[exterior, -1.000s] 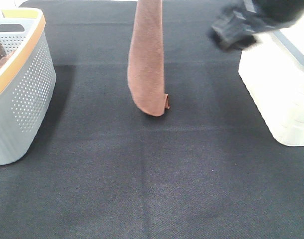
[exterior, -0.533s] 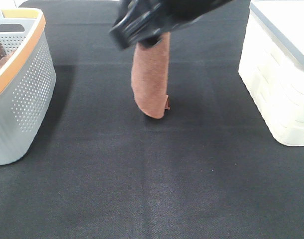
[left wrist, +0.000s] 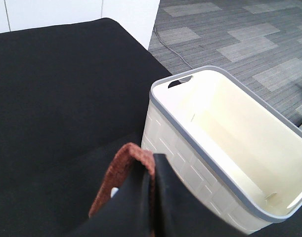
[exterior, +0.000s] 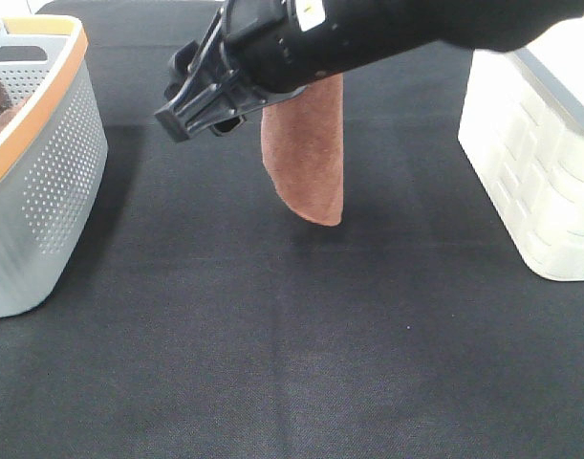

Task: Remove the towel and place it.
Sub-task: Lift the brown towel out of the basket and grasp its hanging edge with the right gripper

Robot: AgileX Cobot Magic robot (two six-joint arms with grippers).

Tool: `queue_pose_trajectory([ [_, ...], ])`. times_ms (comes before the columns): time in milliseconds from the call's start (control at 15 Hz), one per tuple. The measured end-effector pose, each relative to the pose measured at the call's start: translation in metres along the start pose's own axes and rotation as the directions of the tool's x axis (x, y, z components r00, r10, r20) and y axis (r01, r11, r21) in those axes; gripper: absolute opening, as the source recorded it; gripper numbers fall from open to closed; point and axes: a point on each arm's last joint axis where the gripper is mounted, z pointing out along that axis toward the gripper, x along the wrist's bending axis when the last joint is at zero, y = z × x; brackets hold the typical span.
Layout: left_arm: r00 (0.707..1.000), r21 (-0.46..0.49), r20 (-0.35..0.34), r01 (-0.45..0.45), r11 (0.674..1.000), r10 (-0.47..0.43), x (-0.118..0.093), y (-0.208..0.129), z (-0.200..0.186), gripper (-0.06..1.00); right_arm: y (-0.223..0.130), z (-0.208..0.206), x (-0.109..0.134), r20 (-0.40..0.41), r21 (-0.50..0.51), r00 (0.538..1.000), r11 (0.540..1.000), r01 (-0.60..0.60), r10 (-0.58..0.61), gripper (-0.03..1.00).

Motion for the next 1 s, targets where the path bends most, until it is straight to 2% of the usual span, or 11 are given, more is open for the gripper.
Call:
queue_pose_trajectory([
  [200, 1.0, 0.001, 0.003, -0.018, 1.0, 0.018, 0.0, 0.0, 0.0, 0.0, -0.015, 0.021, 0.005, -0.014, 0.076, 1.0, 0.997, -0.005, 0.006, 0.63],
  [400, 1.0, 0.004, 0.02, 0.0, 1.0, 0.0, -0.002, 0.0, 0.0, 0.0, -0.027, 0.037, 0.006, -0.011, 0.133, 1.0, 0.991, -0.019, 0.021, 0.64],
  [533, 1.0, 0.004, 0.022, 0.002, 1.0, -0.003, -0.002, 0.0, 0.0, 0.0, -0.028, 0.038, 0.001, 0.002, 0.128, 0.999, 0.991, -0.037, 0.038, 0.64],
  [733, 0.999, 0.005, 0.032, 0.006, 1.0, -0.006, -0.003, -0.001, 0.0, 0.0, -0.024, 0.039, -0.011, 0.02, 0.048, 0.999, 0.998, -0.048, 0.047, 0.64],
  [867, 0.999, -0.003, 0.035, -0.007, 1.0, 0.007, -0.004, 0.002, -0.004, 0.0, -0.035, 0.044, -0.032, 0.071, 0.086, 0.989, 0.987, -0.136, 0.13, 0.64],
  [933, 0.999, -0.014, 0.037, -0.009, 1.0, 0.01, -0.004, 0.004, -0.009, 0.0, -0.051, 0.043, -0.052, 0.147, 0.165, 0.961, 0.952, -0.258, 0.235, 0.64],
  [1000, 0.999, -0.022, 0.033, -0.014, 1.0, 0.015, -0.004, 0.006, -0.01, 0.0, -0.06, 0.041, -0.063, 0.192, 0.206, 0.943, 0.928, -0.31, 0.272, 0.64],
])
